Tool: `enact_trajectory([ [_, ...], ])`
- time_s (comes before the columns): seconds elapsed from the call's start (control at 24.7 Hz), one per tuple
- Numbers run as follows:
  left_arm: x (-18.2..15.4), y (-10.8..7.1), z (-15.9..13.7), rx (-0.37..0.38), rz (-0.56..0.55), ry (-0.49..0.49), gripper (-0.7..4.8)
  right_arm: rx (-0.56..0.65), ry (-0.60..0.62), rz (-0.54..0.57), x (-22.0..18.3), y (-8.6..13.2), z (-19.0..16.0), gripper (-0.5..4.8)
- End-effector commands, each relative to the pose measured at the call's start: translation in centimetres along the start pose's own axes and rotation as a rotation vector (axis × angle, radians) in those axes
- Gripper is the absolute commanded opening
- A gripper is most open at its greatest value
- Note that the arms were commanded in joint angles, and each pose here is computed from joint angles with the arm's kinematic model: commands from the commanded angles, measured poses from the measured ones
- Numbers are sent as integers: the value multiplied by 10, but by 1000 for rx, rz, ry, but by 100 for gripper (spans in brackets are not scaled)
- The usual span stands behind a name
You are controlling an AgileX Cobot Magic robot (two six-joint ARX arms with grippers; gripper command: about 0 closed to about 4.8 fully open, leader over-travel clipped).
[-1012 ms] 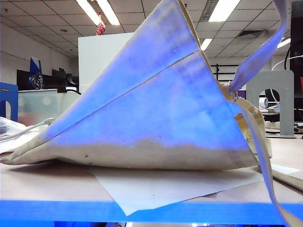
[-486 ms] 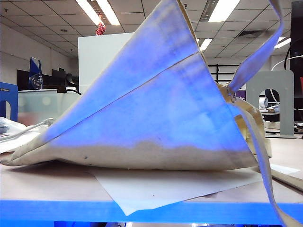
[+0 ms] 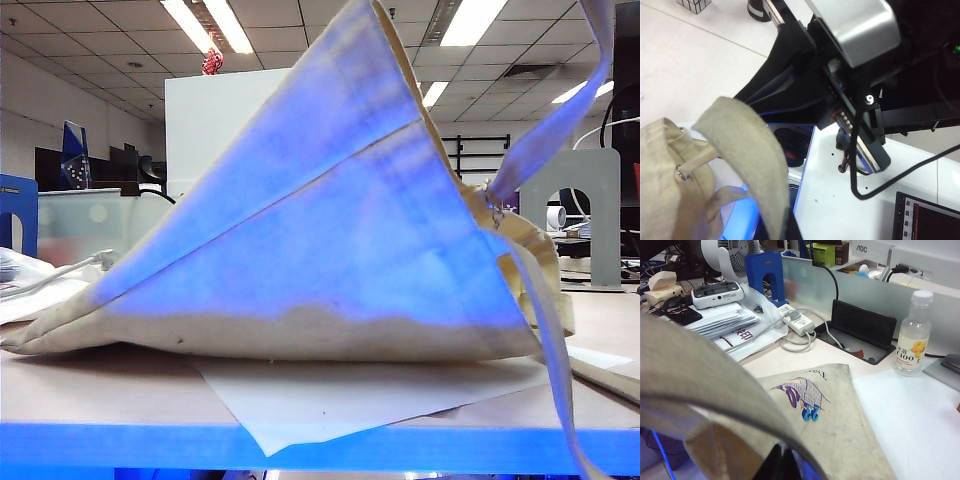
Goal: Take the glasses case out of the canvas bag and put it on the table.
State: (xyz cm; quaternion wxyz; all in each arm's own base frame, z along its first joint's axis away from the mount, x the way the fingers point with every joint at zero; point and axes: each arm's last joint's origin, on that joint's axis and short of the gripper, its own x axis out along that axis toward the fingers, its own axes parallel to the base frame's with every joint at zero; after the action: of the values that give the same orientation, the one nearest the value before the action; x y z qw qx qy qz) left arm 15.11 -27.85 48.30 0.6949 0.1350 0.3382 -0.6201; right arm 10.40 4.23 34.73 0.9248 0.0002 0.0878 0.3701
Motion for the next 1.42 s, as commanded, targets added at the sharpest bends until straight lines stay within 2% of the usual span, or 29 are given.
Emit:
enact_trajectory([
  [0.04,0,0,4,17,-17,-39,-5,-8,-16,42,-1,2,3,-8],
  [0.12,2,0,6,21,-34,-49,9,-9,-18,42,-1,2,3,-8],
  [0.16,2,0,6,25,-45,-57,42,-10,-19,42,-1,2,4,-8],
  [0.24,2,0,8,33,-55,-74,142,-10,-19,42,-2,2,4,-8],
  [0.32,2,-1,10,39,-53,-88,199,-10,-19,43,-2,2,4,-9],
  [0.65,2,0,10,13,-54,-88,201,-11,-19,42,-1,2,4,-8],
  [0.89,8,4,10,30,-16,-70,201,-10,-18,42,-1,2,4,-8],
  [1.01,21,14,6,39,120,3,202,-6,-3,42,-2,2,2,-8],
  [1.09,33,28,2,10,165,65,215,0,14,42,-3,3,0,11],
  [1.26,70,50,-8,-69,91,207,264,-12,-1,10,-12,7,-1,59],
  [1.34,92,59,-15,-109,54,286,279,-47,-27,-47,-21,9,1,59],
  [1.42,112,65,-20,-166,-33,324,279,-108,-45,-150,-34,13,5,59],
])
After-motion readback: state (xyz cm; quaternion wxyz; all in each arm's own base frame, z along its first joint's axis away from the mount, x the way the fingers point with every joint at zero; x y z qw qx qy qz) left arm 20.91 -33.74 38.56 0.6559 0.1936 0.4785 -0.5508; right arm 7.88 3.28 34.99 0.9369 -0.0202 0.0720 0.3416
